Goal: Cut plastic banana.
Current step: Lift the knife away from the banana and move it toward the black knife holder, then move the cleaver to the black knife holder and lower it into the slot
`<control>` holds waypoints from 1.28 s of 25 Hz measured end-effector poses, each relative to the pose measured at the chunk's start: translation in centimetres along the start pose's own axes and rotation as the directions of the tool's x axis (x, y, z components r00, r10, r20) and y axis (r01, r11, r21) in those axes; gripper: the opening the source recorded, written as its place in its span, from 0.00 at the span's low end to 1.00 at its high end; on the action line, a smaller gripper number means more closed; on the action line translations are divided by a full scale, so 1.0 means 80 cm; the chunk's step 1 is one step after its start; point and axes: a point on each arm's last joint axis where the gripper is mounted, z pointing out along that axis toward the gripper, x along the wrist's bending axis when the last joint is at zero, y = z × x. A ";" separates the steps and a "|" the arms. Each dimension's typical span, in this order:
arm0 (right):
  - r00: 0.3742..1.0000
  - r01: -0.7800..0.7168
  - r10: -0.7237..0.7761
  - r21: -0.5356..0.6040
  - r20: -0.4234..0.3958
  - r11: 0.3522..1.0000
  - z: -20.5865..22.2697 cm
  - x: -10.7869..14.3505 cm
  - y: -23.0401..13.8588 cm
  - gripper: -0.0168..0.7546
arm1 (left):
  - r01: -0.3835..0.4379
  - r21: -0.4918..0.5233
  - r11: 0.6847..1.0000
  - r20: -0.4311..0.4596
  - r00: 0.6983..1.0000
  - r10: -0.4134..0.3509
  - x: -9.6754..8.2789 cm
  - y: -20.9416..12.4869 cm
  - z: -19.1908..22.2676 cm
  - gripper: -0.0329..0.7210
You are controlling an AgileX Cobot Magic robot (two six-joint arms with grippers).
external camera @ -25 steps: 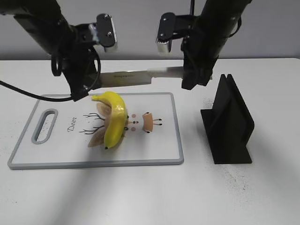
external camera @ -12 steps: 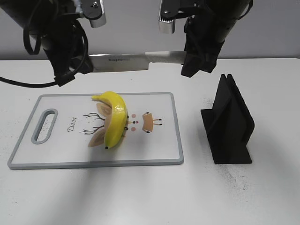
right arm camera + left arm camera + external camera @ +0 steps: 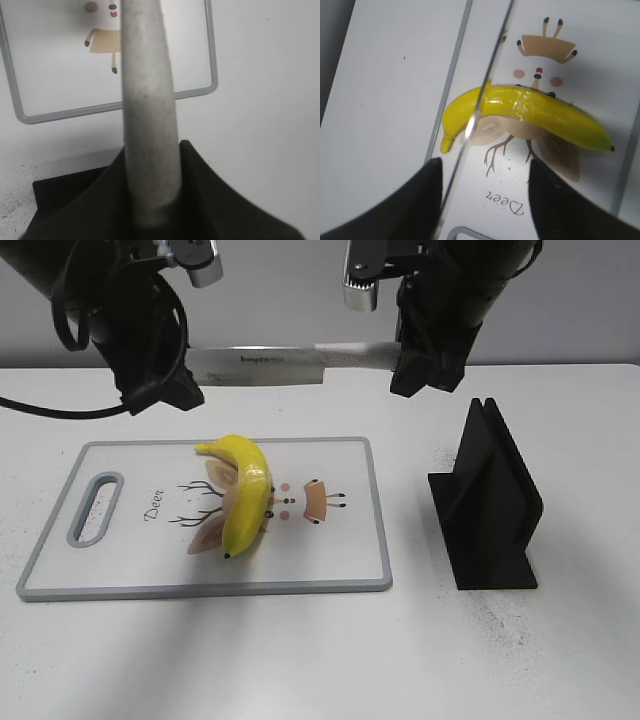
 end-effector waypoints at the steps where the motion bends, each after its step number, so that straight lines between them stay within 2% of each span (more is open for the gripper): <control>1: 1.000 0.001 -0.001 -0.002 0.007 1.000 0.000 -0.001 0.000 0.25 | 0.005 -0.005 1.000 0.002 1.000 -0.005 0.000 0.001 0.000 0.83; 3: 1.000 0.004 -0.004 -0.003 0.015 1.000 0.000 -0.002 0.000 0.25 | 0.010 -0.012 1.000 -0.002 1.000 -0.010 0.000 0.001 0.000 0.88; 6: 1.000 0.003 -0.003 -0.005 0.020 1.000 0.000 -0.003 0.000 0.25 | 0.004 -0.024 1.000 -0.040 0.999 -0.005 0.005 0.003 0.000 0.89; 9: 0.999 -0.006 0.006 -0.007 0.032 1.000 0.000 -0.005 -0.001 0.23 | -0.009 -0.054 0.998 -0.111 0.994 0.003 0.010 0.006 -0.010 0.89; 13: 0.999 -0.010 0.010 -0.004 0.041 1.000 -0.001 -0.008 -0.003 0.23 | -0.031 -0.122 0.992 -0.236 0.972 0.002 0.019 0.015 -0.035 0.89; 17: 0.999 -0.029 0.029 -0.005 0.041 1.000 -0.001 -0.008 -0.003 0.23 | -0.039 -0.151 0.988 -0.281 0.960 -0.005 0.020 0.018 -0.053 0.88; 19: 0.996 -0.085 0.085 -0.008 0.041 0.996 -0.001 -0.008 -0.003 0.23 | 0.003 -0.165 0.986 -0.284 0.957 -0.051 0.019 0.019 -0.060 0.87; 22: 0.980 -0.196 0.196 -0.013 0.041 0.981 -0.001 -0.008 -0.003 0.23 | 0.142 -0.192 0.971 -0.289 0.938 -0.194 0.020 0.013 -0.074 0.86; 24: 0.960 -0.278 0.279 -0.016 0.039 0.960 -0.001 -0.008 -0.003 0.23 | 0.262 -0.199 0.944 -0.283 0.907 -0.311 0.023 0.001 -0.087 0.85; 27: 0.904 -0.425 0.426 -0.022 0.036 0.905 -0.001 -0.008 -0.003 0.23 | 0.448 -0.158 0.880 -0.261 0.840 -0.475 0.030 -0.031 -0.101 0.83; 30: 0.842 -0.538 0.539 -0.025 0.030 0.842 -0.002 -0.008 -0.003 0.23 | 0.617 -0.059 0.785 -0.234 0.756 -0.611 0.035 -0.072 -0.111 0.83; 32: 0.811 -0.584 0.584 -0.021 0.023 0.812 -0.006 -0.008 -0.001 0.23 | 0.726 0.005 0.688 -0.225 0.671 -0.707 0.036 -0.099 -0.119 0.83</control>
